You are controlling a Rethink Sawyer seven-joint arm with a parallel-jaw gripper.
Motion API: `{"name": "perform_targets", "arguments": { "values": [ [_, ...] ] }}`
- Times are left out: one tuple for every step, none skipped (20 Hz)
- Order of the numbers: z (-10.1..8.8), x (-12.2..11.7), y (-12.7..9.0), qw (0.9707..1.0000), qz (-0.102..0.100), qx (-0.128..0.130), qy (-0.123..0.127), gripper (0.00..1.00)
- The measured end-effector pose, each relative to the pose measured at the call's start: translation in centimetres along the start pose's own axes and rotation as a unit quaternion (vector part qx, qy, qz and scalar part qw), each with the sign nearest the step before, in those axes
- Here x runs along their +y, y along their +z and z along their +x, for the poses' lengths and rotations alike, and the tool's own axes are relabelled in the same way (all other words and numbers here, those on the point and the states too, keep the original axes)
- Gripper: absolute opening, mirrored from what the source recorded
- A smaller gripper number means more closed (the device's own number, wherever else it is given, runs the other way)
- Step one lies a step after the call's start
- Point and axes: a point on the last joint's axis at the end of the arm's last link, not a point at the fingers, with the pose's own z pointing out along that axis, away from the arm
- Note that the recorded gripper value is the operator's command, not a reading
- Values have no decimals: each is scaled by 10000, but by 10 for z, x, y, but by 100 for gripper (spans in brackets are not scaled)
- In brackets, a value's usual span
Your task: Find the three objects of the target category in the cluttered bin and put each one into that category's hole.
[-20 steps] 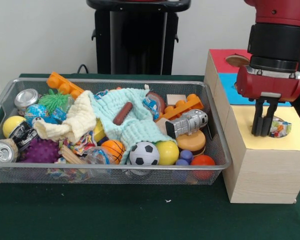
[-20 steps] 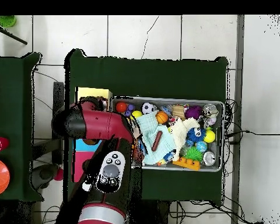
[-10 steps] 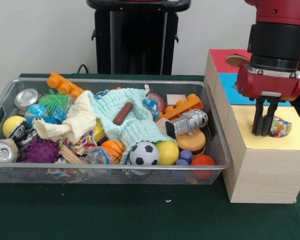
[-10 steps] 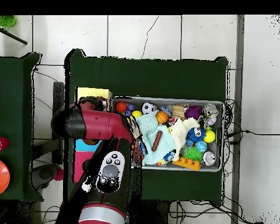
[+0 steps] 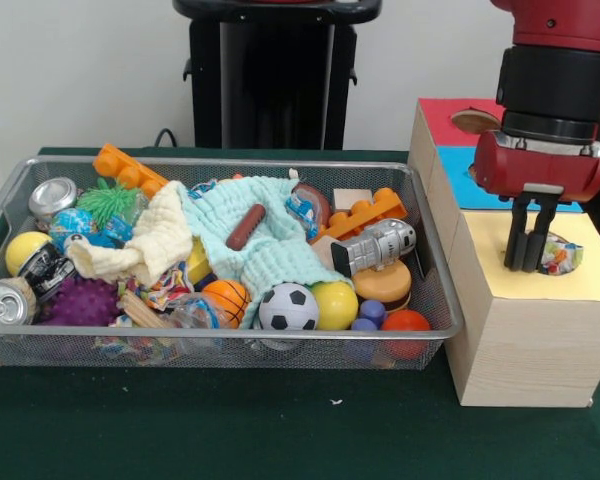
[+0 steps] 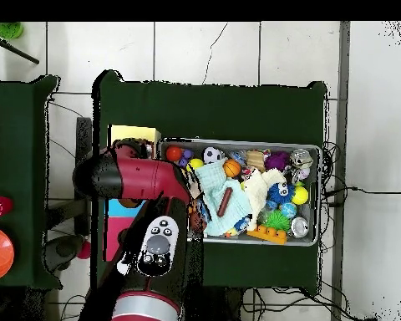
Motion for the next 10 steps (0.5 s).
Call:
{"name": "perform_targets", "arguments": {
  "values": [
    [0,0,0,10000,1,-8,-1,0],
    [0,0,0,10000,2,-12,-4,0],
    [-1,0,0,10000,3,-23,-4,0],
    [-1,0,1,10000,3,-29,-5,0],
    [-1,0,1,10000,5,-38,-5,0],
    [-1,0,1,10000,6,-47,-5,0],
    [-1,0,1,10000,6,-47,-6,0],
    [-1,0,1,10000,7,-47,-7,0],
    [-1,0,1,10000,7,-48,-9,0],
    [-1,0,1,10000,7,-48,-10,0]
  ]
}}
